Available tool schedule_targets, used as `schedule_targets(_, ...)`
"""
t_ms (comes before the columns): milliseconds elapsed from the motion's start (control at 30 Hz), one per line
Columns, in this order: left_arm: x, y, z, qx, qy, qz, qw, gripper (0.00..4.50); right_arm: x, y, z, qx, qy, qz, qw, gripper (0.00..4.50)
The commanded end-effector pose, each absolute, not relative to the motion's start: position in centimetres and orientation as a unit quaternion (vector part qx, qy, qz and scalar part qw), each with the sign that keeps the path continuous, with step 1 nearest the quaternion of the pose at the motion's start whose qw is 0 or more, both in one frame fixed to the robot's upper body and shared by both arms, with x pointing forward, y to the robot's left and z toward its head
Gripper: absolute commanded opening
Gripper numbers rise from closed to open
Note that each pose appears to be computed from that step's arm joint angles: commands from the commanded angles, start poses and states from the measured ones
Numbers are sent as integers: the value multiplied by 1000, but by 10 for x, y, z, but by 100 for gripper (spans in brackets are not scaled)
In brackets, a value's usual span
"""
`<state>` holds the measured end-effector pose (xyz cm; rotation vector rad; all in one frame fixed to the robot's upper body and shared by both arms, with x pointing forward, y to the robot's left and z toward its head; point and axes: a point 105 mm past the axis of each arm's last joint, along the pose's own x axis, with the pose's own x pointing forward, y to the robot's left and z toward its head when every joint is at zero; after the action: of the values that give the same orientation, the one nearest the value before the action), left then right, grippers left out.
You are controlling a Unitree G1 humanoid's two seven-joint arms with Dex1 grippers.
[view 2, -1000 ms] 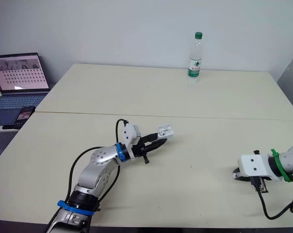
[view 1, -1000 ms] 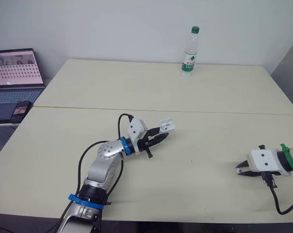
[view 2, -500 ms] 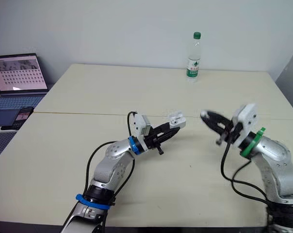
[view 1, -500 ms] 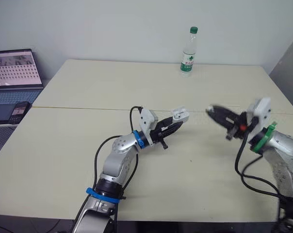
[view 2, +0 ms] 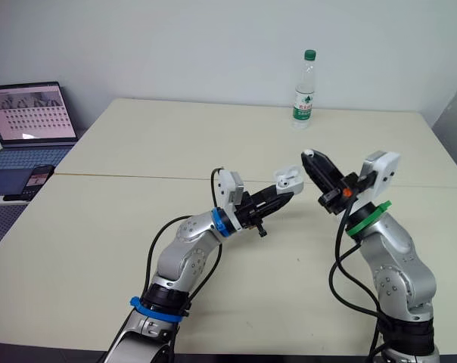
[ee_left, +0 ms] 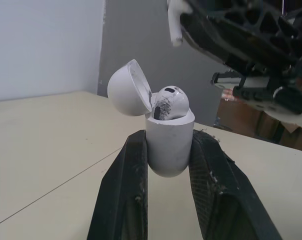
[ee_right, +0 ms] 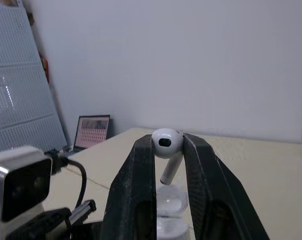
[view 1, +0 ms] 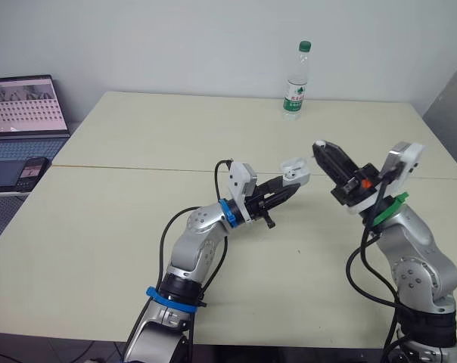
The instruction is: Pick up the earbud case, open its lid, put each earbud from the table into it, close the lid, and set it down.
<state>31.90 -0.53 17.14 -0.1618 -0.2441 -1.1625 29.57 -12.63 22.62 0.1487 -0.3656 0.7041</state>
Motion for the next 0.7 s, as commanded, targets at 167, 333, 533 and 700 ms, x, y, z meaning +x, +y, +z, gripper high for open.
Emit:
schedule_targets(167, 311, -8, 188, -77, -143, -556, 815, 77, 285, -117, 232, 11, -207, 362, 909, 42)
schedule_targets(333, 310, -9, 187, -77, -143, -557, 814, 77, 287, -115, 225, -4, -198, 363, 910, 42)
schedule_targets(533, 309, -9, 187, -77, -142, -559, 813, 77, 292, -127, 222, -19, -196, 344, 918, 42)
schedule_targets(700, 308, -9, 187, -76, -141, -560, 813, 77, 295, -135, 217, -34, -189, 335, 922, 42)
